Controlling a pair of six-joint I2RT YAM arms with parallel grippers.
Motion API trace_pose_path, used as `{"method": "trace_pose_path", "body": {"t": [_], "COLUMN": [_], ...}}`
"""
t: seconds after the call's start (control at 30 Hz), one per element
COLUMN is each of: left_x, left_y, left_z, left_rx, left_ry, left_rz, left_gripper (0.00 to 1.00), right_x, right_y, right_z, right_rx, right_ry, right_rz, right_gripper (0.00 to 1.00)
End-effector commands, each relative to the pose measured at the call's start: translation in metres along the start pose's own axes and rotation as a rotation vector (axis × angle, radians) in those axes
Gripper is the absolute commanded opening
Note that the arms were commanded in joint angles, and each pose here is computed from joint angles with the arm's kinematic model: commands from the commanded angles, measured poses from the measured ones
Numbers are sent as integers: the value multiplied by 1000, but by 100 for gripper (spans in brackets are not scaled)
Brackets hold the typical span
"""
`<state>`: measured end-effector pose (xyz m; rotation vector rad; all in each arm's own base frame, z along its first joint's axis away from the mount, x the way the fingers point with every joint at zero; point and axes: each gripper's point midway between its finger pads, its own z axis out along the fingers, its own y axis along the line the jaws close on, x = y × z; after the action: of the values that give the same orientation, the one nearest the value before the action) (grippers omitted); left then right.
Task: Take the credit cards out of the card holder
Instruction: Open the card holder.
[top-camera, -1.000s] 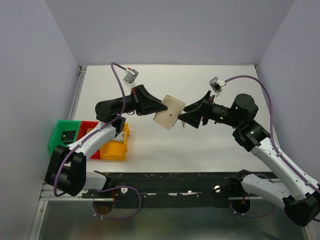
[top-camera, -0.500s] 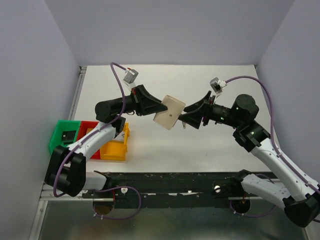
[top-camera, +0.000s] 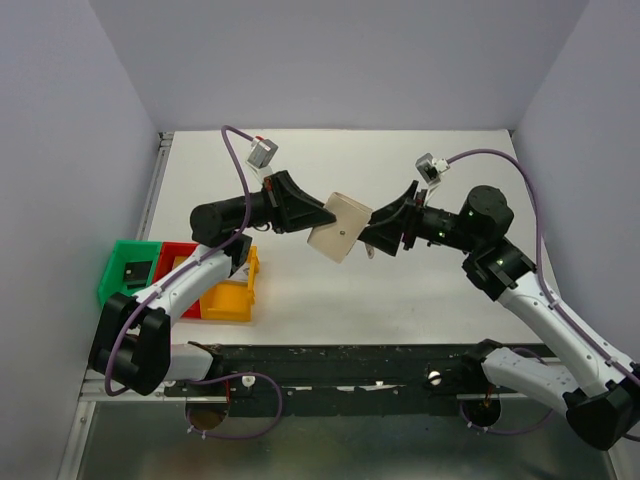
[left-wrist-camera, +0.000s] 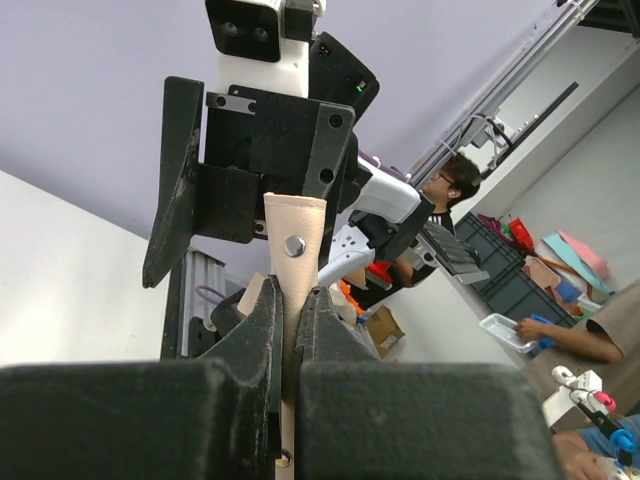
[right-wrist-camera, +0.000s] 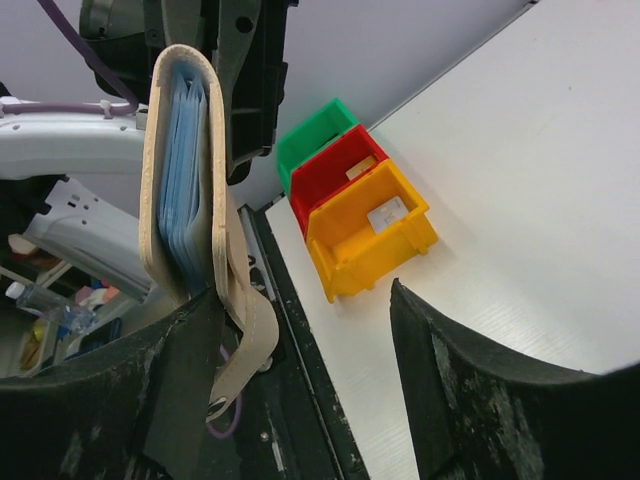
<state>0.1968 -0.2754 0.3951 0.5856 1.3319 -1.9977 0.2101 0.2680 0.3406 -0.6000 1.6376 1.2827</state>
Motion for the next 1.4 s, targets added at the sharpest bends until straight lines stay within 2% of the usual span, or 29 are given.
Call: {"method": "trace_pose_path", "body": {"t": [0.0,0.13,0.23,0.3,0.43,0.47,0.53,0.6,0.63,0.7,0.8,0.9,0.97,1.1,1.23,1.37], "left_x": [3,7,10,11,12,13,12,11,9,5,3,0,2,19,49,65], "left_y": [-55,-54,-54,-54,-49,-47,-44,-37,-32,-17,19,53,64,76,82,82], "left_z": [3,7,10,12,12,12,11,8,6,0,-10,-23,-33,-34,-19,-20], "left_rx": [201,213,224,229,220,217,207,180,155,74,-123,-349,-440,-452,-445,-452], "left_ry": [-1,9,15,20,17,15,12,2,-10,-36,-74,-94,-105,-63,30,62], "left_rz": [297,287,283,276,264,262,257,243,235,230,207,246,278,259,314,352], "left_gripper": [0,0,0,0,2,8,34,50,56,88,99,99,99,99,99,99], "right_x": [-12,-13,-11,-11,-9,-8,-7,-5,-6,-3,7,18,29,41,55,67], "right_y": [16,19,19,20,27,28,30,29,29,24,8,-20,-30,-25,-29,-30], "right_z": [6,12,14,15,14,14,12,10,9,8,6,3,1,6,11,13], "right_rx": [-108,-144,-158,-175,-217,-225,-226,-210,-194,-156,-45,132,186,134,138,134], "right_ry": [-24,-16,-13,-15,-4,2,19,44,54,82,150,226,290,325,363,399], "right_rz": [14,39,55,66,76,75,73,72,71,78,118,161,188,245,343,432], "right_gripper": [74,71,66,57,34,28,17,2,0,0,0,0,0,0,0,0]}}
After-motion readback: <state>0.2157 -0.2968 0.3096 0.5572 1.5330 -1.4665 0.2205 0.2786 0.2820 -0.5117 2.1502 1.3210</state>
